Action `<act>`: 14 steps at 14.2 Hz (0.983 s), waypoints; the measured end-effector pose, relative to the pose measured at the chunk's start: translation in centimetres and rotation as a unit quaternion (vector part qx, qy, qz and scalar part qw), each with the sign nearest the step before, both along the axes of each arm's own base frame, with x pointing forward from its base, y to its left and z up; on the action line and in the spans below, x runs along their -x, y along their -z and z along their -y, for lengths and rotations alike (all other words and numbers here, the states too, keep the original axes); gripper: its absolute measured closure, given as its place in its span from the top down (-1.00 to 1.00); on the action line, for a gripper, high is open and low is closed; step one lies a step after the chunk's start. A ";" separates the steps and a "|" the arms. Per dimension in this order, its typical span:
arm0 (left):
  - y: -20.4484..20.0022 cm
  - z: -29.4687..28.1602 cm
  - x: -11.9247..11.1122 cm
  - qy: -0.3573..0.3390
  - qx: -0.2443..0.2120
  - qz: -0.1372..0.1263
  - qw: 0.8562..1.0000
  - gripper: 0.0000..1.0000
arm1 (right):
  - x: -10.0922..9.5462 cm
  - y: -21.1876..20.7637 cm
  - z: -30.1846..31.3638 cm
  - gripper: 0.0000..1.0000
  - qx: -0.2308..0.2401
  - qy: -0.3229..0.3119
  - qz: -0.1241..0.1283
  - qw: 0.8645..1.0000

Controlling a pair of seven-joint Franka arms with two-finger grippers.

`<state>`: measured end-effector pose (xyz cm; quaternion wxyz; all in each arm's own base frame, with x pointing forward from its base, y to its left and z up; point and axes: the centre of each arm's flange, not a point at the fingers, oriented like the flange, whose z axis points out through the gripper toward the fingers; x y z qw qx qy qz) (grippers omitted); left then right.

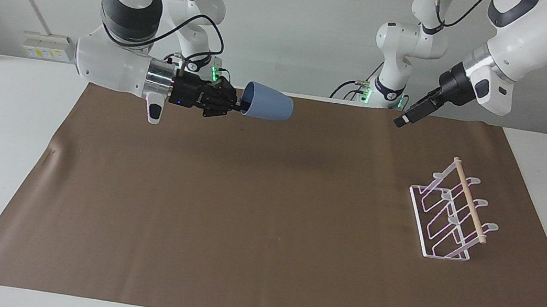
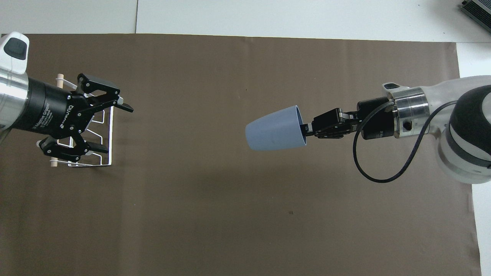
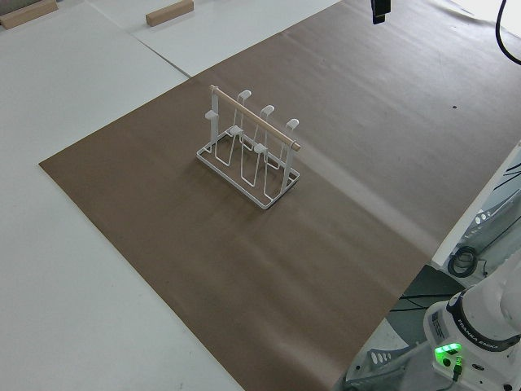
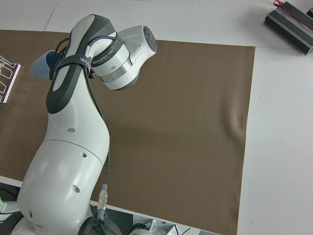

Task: Hang cup on cup holder
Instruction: 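Lift the cup with the right gripper while the left gripper approaches, then close the left gripper around the cup's base held by the right gripper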

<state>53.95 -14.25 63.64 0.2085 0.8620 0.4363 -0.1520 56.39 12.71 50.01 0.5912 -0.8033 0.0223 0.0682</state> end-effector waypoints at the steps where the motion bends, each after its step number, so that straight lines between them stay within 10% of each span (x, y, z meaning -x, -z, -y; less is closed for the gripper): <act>1: -0.3 0.8 -0.1 -0.040 0.010 -0.015 0.999 1.00 | -0.1 0.5 0.1 -0.91 -0.020 0.024 -0.008 0.999; 7: -1.4 6.1 -0.3 -0.231 0.059 -0.101 0.966 1.00 | -0.4 1.4 -3.5 -0.91 -0.085 0.132 -0.030 0.987; 14: 2.3 11.4 -1.8 -0.287 0.076 -0.177 0.938 1.00 | 0.4 1.4 -5.3 -0.91 -0.083 0.124 -0.031 0.988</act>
